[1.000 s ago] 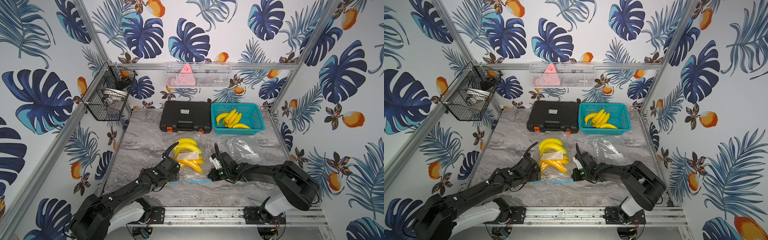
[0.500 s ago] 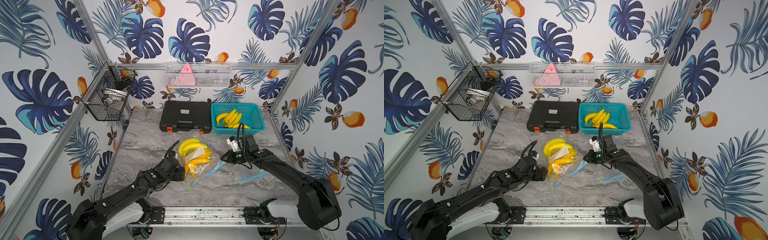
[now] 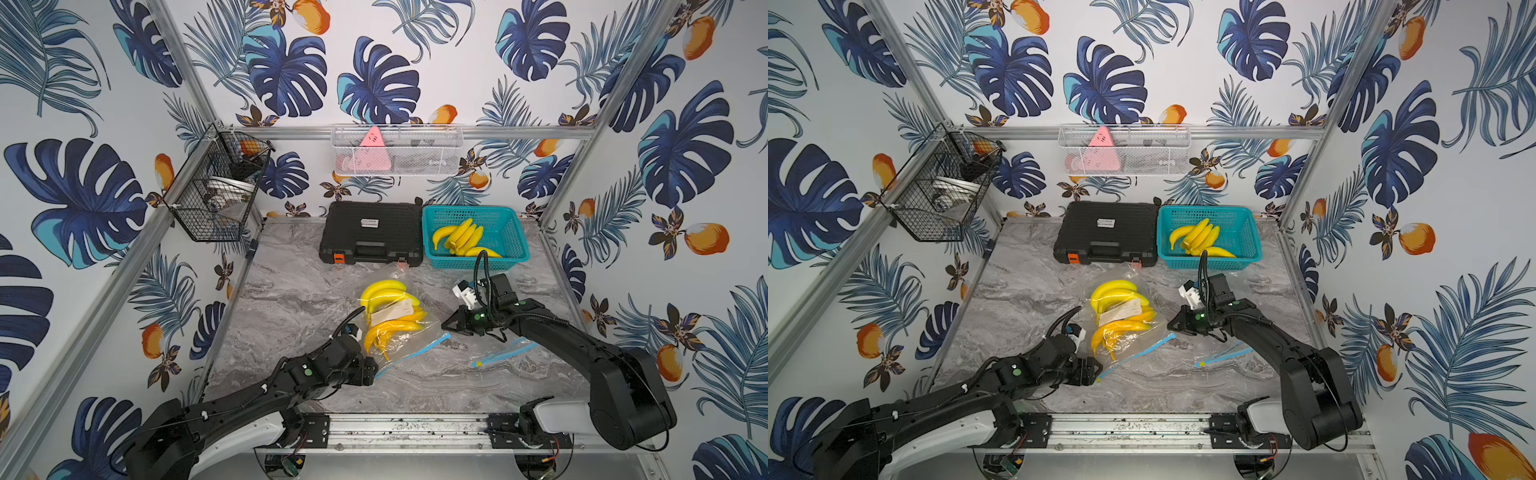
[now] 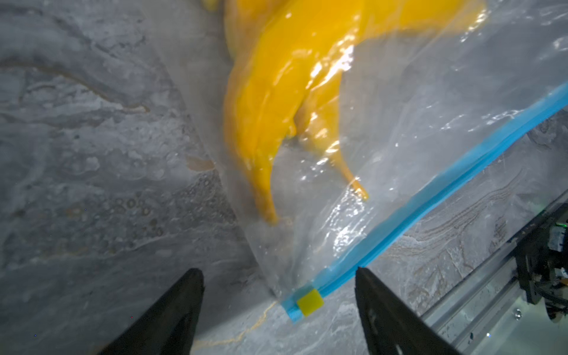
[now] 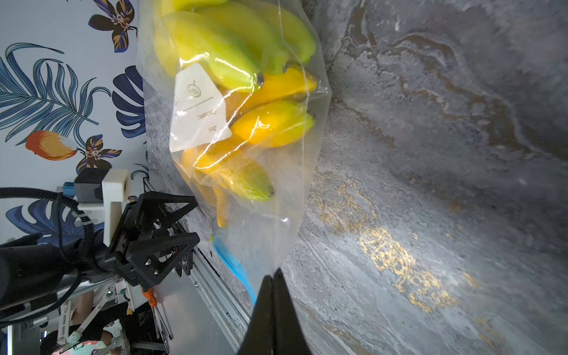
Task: Open the zip-top bag and take out the banana
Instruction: Pick up the zipper food storage bag at the center of the board, then unzip the zipper on the zipper food storage bag.
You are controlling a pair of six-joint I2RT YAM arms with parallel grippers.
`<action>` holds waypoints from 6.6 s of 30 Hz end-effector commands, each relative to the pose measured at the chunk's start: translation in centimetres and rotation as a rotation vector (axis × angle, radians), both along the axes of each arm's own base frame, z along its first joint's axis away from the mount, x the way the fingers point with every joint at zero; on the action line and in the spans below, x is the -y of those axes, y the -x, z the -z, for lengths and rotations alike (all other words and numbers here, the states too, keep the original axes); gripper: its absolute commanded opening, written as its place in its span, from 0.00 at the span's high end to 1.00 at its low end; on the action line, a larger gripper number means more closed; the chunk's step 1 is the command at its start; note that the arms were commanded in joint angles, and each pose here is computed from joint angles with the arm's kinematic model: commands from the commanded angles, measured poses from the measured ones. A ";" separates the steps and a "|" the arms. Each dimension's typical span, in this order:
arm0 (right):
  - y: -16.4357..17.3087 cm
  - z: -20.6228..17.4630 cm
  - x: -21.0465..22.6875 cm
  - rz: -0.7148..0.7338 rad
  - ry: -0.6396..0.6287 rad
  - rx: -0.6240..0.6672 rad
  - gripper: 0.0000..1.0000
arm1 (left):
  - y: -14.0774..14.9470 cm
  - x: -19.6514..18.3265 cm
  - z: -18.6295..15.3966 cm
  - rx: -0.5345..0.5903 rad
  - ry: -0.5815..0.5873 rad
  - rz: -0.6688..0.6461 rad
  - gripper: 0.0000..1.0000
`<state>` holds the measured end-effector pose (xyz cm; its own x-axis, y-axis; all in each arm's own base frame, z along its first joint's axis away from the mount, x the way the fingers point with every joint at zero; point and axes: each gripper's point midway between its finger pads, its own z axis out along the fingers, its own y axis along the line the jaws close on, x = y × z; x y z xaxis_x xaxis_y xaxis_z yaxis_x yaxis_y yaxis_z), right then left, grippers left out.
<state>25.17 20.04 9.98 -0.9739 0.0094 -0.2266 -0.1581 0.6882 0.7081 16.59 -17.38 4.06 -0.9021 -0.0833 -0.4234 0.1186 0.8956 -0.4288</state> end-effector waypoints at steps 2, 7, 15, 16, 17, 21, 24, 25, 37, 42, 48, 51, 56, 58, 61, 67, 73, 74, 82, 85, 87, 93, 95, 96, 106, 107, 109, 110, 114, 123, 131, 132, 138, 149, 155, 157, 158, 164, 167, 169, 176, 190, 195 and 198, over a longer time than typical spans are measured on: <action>-0.6 -1.2 -0.6 0.005 -0.063 0.023 1.00 | -0.2 -0.2 -0.6 -0.016 0.113 -0.137 0.16; -0.9 -2.8 -0.6 0.014 -0.128 0.035 1.00 | -0.5 0.5 -0.4 -0.030 0.275 -0.234 0.15; -1.1 -3.3 -0.5 0.032 -0.168 0.034 1.00 | -1.1 2.7 0.6 -0.081 0.381 -0.249 0.27; -1.1 -3.2 -0.5 0.035 -0.173 0.030 1.00 | -0.9 2.8 1.1 -0.107 0.381 -0.252 0.29; -1.1 -3.2 -0.5 0.037 -0.174 0.031 1.00 | -0.7 2.9 1.5 -0.125 0.374 -0.251 0.29; -0.9 -2.3 0.0 0.041 -0.132 0.025 1.00 | 0.5 2.3 3.4 -0.202 0.349 -0.277 0.32; -0.7 -2.0 0.1 0.047 -0.132 0.022 1.00 | 0.5 1.7 3.9 -0.198 0.331 -0.301 0.44; -0.7 -2.0 0.1 0.052 -0.138 0.020 1.00 | 0.4 1.7 3.9 -0.195 0.331 -0.300 0.46; -1.1 -2.2 0.0 0.083 -0.187 0.014 1.00 | -0.4 2.7 2.5 -0.152 0.375 -0.276 1.00; -0.6 -1.7 0.4 0.091 -0.167 0.006 1.00 | -0.7 2.3 1.6 -0.120 0.375 -0.285 1.00; 0.2 -1.3 2.6 0.103 -0.002 0.078 0.62 | -1.4 2.3 -1.2 -0.064 0.334 -0.255 1.00; 0.7 -3.9 3.8 0.115 0.054 0.210 0.35 | -1.8 2.5 -2.1 -0.060 0.339 -0.254 1.00; 3.2 -9.2 2.8 0.056 0.100 0.564 0.32 | -2.9 4.2 -3.7 -0.082 0.366 -0.210 1.00; 4.5 -10.3 1.2 -0.006 0.093 0.674 0.32 | -3.7 4.9 -4.9 -0.082 0.382 -0.187 1.00; 6.1 -9.1 -1.6 -0.157 0.161 0.726 0.38 | -5.1 5.1 -6.4 -0.088 0.417 -0.176 1.00; 8.9 -6.9 -8.2 -0.420 0.382 0.998 0.34 | -7.0 4.1 -8.9 -0.083 0.432 -0.151 1.00; 9.8 -8.7 -12.4 -0.539 0.282 1.154 0.36 | -7.8 5.0 -10.2 -0.096 0.471 -0.114 1.00; 9.8 -8.8 -13.0 -0.565 0.279 1.167 0.38 | -7.8 5.1 -10.2 -0.106 0.474 -0.109 1.00; 8.9 -8.0 -15.8 -0.644 0.313 1.279 0.44 | -7.7 5.4 -10.5 -0.125 0.511 -0.097 1.00; 8.5 -7.0 -16.1 -0.683 0.364 1.264 0.45 | -7.7 5.7 -10.6 -0.138 0.527 -0.089 1.00; 8.5 -6.7 -16.4 -0.698 0.369 1.277 0.47 | -7.7 5.8 -10.6 -0.143 0.534 -0.088 1.00; 7.8 -5.6 -16.6 -0.742 0.403 1.268 0.52 | -7.7 5.5 -10.9 -0.135 0.530 -0.089 1.00; 7.5 -5.1 -16.3 -0.746 0.419 1.258 0.53 | -7.7 5.5 -11.0 -0.137 0.529 -0.088 1.00; 7.3 -5.0 -16.1 -0.749 0.424 1.254 0.53 | -7.7 5.6 -10.9 -0.140 0.531 -0.084 1.00; 6.9 -4.1 -16.4 -0.793 0.422 1.229 0.64 | -7.5 5.7 -10.5 -0.159 0.554 -0.087 1.00; 6.9 -3.7 -16.4 -0.800 0.426 1.224 0.64 | -7.5 5.7 -10.6 -0.157 0.557 -0.088 1.00; 7.0 -3.4 -16.3 -0.805 0.429 1.218 0.65 | -7.5 5.5 -10.7 -0.153 0.555 -0.089 1.00; 7.0 -3.3 -16.2 -0.801 0.428 1.216 0.66 | -7.5 5.5 -10.7 -0.153 0.552 -0.090 1.00; 7.0 -3.4 -15.8 -0.798 0.432 1.213 0.70 | -7.5 5.5 -10.6 -0.157 0.559 -0.093 1.00; 6.6 -3.0 -16.0 -0.798 0.454 1.213 0.79 | -7.5 5.6 -10.7 -0.163 0.577 -0.095 1.00; 5.8 -3.2 -16.0 -0.785 0.481 1.229 0.86 | -7.4 5.8 -10.6 -0.178 0.599 -0.094 1.00; 5.7 -3.4 -16.0 -0.778 0.482 1.231 0.86 | -7.4 5.8 -10.6 -0.179 0.599 -0.093 1.00; 5.3 -4.3 -15.6 -0.760 0.493 1.237 0.61 | -7.5 5.8 -10.6 -0.183 0.602 -0.104 1.00; 5.4 -4.1 -15.9 -0.777 0.490 1.254 0.51 | -7.8 6.2 -10.9 -0.196 0.622 -0.104 1.00; 4.9 -3.7 -16.4 -0.783 0.514 1.262 0.55 | -7.9 6.2 -10.9 -0.201 0.643 -0.115 1.00; 4.9 -3.8 -16.6 -0.780 0.516 1.275 0.56 | -7.9 6.2 -11.0 -0.202 0.648 -0.119 1.00; 5.0 -3.9 -16.6 -0.776 0.521 1.289 0.56 | -7.9 6.2 -11.0 -0.204 0.652 -0.123 1.00; 6.0 -4.3 -16.3 -0.743 0.543 1.353 0.59 | -8.6 6.4 -10.9 -0.216 0.694 -0.156 1.00; 6.4 -4.2 -16.0 -0.741 0.562 1.376 0.59 | -9.2 6.8 -11.6 -0.212 0.730 -0.160 1.00; 6.2 -4.5 -15.7 -0.726 0.577 1.386 0.59 | -9.6 7.0 -12.3 -0.205 0.743 -0.159 1.00; 5.2 -6.9 -14.3 -0.646 0.641 1.460 0.56 | -10.5 7.5 -13.3 -0.201 0.784 -0.166 1.00; 4.4 -6.3 -12.9 -0.642 0.753 1.528 0.48 | -11.6 8.6 -14.4 -0.255 0.910 -0.188 1.00; 2.9 -5.3 -12.4 -0.541 0.819 1.565 0.49 | -11.8 8.5 -15.1 -0.238 0.913 -0.195 1.00; 1.6 -6.2 -12.1 -0.447 0.824 1.575 0.51 | -11.5 8.4 -15.2 -0.245 0.911 -0.193 1.00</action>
